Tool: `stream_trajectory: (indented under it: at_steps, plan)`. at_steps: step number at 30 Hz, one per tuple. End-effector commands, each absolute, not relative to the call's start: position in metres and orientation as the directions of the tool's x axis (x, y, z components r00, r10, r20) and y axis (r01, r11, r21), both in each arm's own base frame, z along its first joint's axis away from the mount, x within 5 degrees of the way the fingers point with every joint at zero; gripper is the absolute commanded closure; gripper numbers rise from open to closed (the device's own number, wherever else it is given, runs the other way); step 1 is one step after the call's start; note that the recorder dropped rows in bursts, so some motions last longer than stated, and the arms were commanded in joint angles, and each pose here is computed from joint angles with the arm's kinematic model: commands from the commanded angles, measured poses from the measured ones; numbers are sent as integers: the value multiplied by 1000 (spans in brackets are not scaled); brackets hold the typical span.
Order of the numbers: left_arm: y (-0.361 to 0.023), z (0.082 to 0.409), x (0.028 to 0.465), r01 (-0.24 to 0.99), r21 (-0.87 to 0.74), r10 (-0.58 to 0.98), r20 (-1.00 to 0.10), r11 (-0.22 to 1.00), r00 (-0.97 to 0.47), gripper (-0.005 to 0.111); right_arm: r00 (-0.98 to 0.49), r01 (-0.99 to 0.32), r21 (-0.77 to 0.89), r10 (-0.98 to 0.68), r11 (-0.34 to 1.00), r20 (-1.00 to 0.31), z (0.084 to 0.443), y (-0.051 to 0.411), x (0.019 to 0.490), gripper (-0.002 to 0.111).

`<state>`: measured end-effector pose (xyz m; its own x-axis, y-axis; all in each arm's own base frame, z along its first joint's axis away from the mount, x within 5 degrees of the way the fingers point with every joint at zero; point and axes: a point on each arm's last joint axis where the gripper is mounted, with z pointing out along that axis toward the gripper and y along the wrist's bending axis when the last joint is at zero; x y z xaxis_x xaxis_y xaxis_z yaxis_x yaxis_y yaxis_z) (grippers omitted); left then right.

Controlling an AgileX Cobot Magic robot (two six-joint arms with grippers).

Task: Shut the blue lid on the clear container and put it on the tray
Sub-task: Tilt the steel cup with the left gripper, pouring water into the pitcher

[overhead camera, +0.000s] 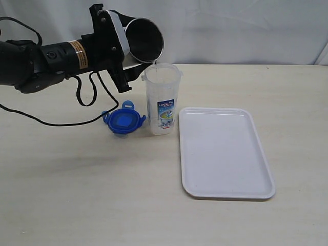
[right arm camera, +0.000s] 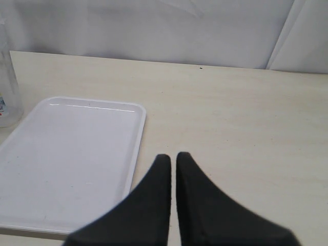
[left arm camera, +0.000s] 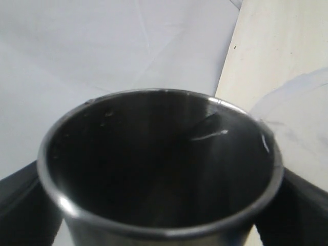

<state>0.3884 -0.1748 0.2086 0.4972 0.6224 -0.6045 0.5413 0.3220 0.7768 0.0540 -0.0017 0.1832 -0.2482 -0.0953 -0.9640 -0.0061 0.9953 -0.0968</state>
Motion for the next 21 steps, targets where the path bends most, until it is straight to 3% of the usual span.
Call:
stream_trajectory:
  at_steps: [1,21]
  plan:
    - [-178,227,388,484,806,581,-585,340,566,107,-247,-7,-95,-94,995,-964,183,-2,54,104]
    - [-178,226,388,436,852,611,-515,289,602,107,-247,-7,-95,-94,995,-964,183,-2,54,104]
